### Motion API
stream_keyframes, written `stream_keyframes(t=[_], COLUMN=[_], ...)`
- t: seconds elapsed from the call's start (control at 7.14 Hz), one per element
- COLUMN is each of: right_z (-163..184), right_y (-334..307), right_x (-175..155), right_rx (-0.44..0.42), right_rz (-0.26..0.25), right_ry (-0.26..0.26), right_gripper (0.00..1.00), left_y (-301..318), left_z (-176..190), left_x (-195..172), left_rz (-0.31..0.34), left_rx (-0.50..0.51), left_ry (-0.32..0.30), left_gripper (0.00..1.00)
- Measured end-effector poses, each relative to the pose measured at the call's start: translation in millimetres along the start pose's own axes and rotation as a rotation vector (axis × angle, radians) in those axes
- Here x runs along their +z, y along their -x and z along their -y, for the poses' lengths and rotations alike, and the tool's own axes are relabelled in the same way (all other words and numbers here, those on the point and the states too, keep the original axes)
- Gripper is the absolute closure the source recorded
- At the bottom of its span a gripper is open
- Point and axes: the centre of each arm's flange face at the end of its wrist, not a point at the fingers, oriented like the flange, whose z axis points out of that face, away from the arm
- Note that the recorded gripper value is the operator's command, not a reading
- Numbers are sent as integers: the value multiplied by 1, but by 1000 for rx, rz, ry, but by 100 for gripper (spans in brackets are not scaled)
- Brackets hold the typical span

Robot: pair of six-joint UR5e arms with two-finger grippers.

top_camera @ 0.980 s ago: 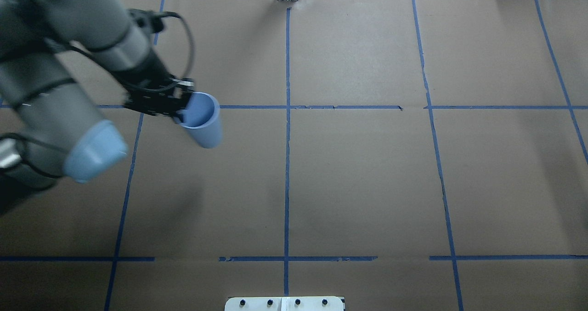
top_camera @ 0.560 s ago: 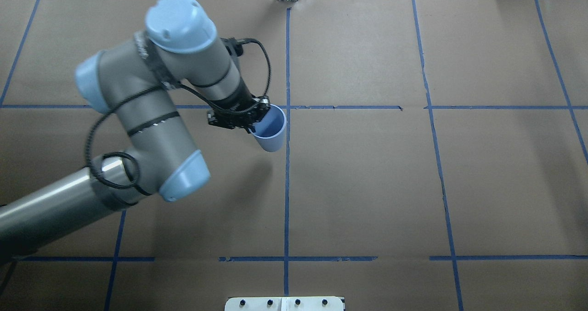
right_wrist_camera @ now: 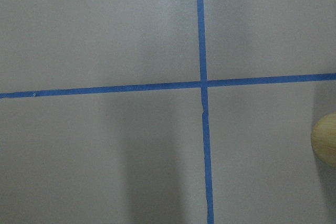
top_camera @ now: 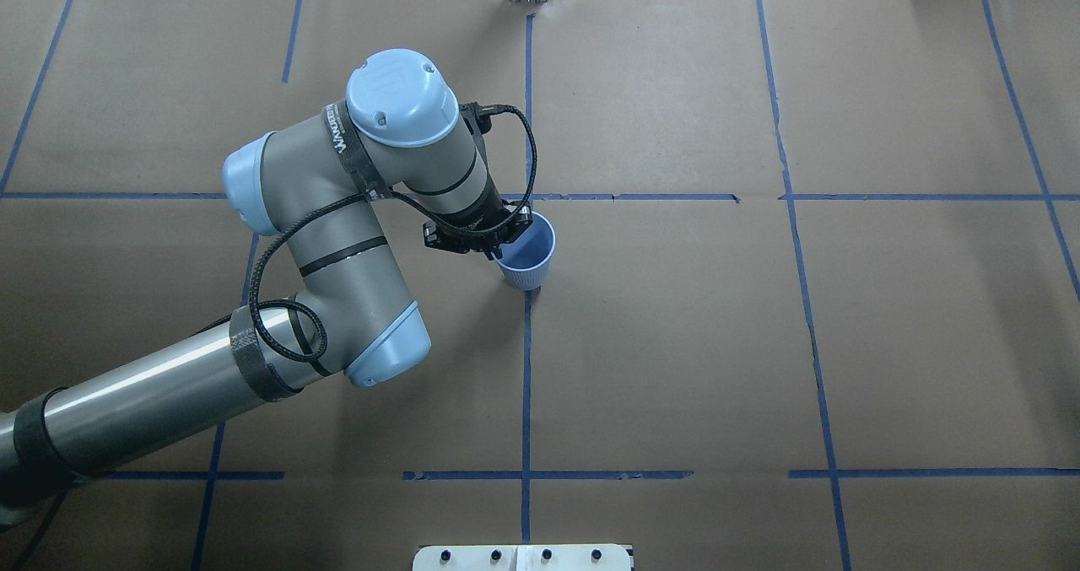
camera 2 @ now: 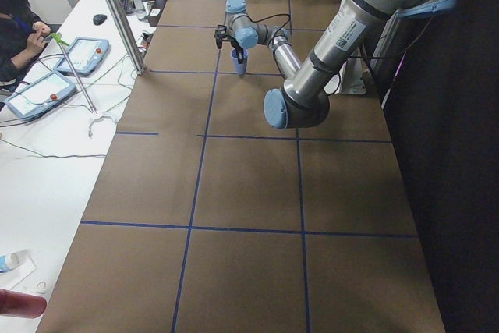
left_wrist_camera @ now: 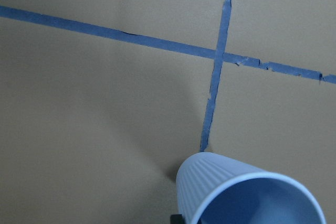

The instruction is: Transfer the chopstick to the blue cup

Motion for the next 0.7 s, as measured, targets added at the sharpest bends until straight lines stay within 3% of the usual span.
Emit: stream_keyframes(t=[0.14, 0.28, 0.7], right_z=[0, 0, 0], right_y=[0, 0, -1], right_x=[0, 0, 1], right_rx=[1, 1, 2], right_rz=[0, 1, 2], right_ry=[1, 1, 2], right_gripper=[0, 0, 0], left_y=[1, 1, -1], left_z=[-2, -3, -2], left_x=[4, 5, -7], left_rz=[3, 4, -13], left_rx=[4, 8, 26], left_ry=[4, 6, -2], left_gripper=[32, 0, 0])
